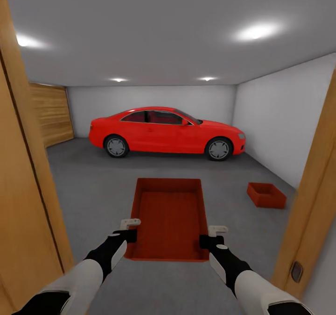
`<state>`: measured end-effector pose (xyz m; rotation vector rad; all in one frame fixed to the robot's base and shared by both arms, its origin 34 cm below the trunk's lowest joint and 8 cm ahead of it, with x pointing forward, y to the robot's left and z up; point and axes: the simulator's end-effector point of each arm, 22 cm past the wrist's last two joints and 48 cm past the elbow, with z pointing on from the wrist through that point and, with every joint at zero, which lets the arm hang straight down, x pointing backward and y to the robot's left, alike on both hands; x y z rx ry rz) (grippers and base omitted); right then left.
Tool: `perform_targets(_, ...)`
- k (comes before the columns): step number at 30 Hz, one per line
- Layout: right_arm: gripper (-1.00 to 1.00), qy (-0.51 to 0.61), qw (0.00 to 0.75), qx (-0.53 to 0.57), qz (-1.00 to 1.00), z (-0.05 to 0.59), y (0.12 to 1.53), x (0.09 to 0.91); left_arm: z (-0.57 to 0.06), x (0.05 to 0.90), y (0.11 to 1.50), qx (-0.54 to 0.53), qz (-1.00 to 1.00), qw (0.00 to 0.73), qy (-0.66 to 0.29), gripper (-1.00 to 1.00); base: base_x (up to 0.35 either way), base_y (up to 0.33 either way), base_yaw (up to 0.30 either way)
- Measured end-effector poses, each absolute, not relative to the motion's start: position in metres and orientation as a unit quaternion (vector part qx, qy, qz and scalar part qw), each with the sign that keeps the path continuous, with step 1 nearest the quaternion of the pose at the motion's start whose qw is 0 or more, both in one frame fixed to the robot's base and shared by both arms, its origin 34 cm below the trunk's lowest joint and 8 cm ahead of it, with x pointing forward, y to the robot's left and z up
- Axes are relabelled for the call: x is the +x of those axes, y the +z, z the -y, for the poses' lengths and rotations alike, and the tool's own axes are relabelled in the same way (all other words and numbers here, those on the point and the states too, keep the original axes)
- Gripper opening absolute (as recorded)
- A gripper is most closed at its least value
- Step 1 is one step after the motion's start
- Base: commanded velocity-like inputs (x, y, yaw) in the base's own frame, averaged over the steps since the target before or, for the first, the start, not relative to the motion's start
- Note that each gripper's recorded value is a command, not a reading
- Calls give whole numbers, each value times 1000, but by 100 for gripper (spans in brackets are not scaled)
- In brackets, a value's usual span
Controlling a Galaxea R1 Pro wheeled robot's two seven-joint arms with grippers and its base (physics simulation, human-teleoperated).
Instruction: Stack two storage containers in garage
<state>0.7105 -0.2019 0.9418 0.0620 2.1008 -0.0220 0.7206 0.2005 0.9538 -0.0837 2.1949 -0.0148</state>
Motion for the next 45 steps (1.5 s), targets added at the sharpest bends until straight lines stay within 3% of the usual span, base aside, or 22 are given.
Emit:
perform_targets(30,-100,-9,496,26,-868,203,941,711,-199,721,953,-34,-890,455,-5,-100,34,16,-31)
perform_targets(45,-100,-9,496,25,-868,203,941,711,-199,721,953,-34,-890,454,-5,-100,1,0,-115)
